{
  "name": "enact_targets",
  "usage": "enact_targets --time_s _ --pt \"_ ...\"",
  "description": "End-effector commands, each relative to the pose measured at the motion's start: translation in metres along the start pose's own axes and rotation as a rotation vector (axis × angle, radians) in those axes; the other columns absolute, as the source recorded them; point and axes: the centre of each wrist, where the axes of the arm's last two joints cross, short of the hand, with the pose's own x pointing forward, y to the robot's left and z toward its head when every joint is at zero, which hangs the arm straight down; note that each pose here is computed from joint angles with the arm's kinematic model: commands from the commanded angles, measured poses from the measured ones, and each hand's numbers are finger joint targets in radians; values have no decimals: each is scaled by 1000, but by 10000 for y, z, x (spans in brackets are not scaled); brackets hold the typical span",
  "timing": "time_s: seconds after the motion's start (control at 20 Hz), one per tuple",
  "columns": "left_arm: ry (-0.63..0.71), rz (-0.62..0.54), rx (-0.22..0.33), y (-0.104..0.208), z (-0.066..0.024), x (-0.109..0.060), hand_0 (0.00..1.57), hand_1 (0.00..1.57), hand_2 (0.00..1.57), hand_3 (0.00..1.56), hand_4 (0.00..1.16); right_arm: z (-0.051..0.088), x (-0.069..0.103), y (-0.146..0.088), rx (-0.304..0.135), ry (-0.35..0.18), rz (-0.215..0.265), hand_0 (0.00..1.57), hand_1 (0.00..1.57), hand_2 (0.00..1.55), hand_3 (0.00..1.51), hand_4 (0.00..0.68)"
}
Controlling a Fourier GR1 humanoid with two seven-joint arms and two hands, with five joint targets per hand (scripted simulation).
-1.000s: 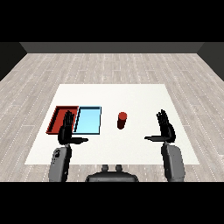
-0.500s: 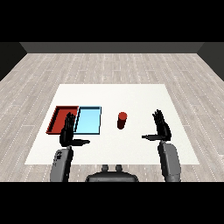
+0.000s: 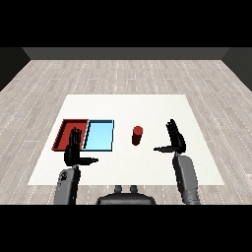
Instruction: Pick the red can and put it in the red box
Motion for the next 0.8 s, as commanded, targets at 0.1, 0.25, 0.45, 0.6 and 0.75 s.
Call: enact_targets --time_s 0.1,0.25,0.45,0.6,0.75 --pt "-15 -9 10 17 -79 163 0 0 0 0 0 -304 -111 306 27 57 -50 0 0 0 0 0" --pt "-3 -9 19 -151 -259 15 0 0 0 0 0 -164 -226 306 5 52 -124 0 0 0 0 0" --pt "-1 -11 18 -65 23 -38 0 0 0 0 0 -266 -368 343 7 85 -153 0 0 0 0 0" --pt "3 -13 18 -88 -279 34 0 0 0 0 0 -111 -464 498 -16 80 -157 0 0 0 0 0" --pt "9 -10 22 -54 -111 157 0 0 0 0 0 -148 -505 519 16 81 -167 0 0 0 0 0"
